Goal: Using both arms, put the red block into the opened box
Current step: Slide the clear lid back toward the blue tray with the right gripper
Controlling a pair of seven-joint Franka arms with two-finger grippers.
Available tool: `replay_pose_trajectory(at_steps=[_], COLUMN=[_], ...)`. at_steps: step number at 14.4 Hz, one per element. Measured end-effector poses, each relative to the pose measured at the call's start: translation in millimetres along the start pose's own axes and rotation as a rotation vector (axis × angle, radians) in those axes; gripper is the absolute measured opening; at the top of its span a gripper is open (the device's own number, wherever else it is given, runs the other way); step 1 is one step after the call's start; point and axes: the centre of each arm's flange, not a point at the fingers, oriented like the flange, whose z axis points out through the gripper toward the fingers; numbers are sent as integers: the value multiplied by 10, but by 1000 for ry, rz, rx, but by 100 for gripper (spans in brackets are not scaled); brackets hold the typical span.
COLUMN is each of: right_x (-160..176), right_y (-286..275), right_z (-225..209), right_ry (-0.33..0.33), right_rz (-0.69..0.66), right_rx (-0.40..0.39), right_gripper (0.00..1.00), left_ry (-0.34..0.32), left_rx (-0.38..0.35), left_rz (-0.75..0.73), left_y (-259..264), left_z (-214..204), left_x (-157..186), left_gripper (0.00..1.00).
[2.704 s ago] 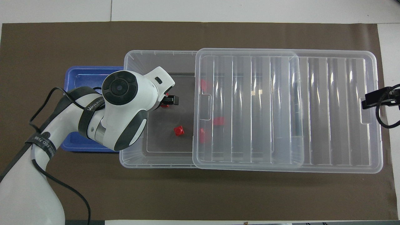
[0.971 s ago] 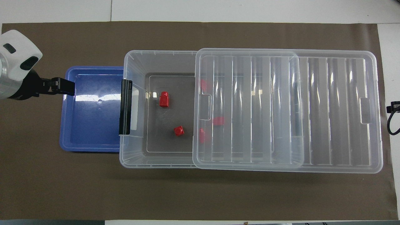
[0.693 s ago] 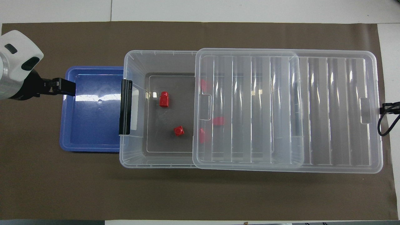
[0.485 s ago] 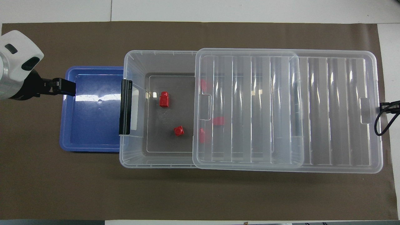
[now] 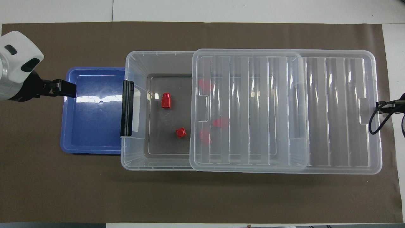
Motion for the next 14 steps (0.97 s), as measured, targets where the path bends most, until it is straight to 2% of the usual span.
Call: replay_pose_trajectory(at_steps=[5,8,14], right_x=[53,80,110], right_y=[-297,-512,-957], right_z=[-1,-1,-2], right_ry=[1,0,0], right_rz=[24,44,96], right_rx=[4,4,5], right_gripper=[1,1,1], left_ry=[4,8,-31], left_rx=[-3,-38,-43], left_rz=[-23,-37,-14], left_y=[-202,-391,-565], left_z=[-162,-319,-511], left_x=[4,-5,-89], left_gripper=[100,100,100])
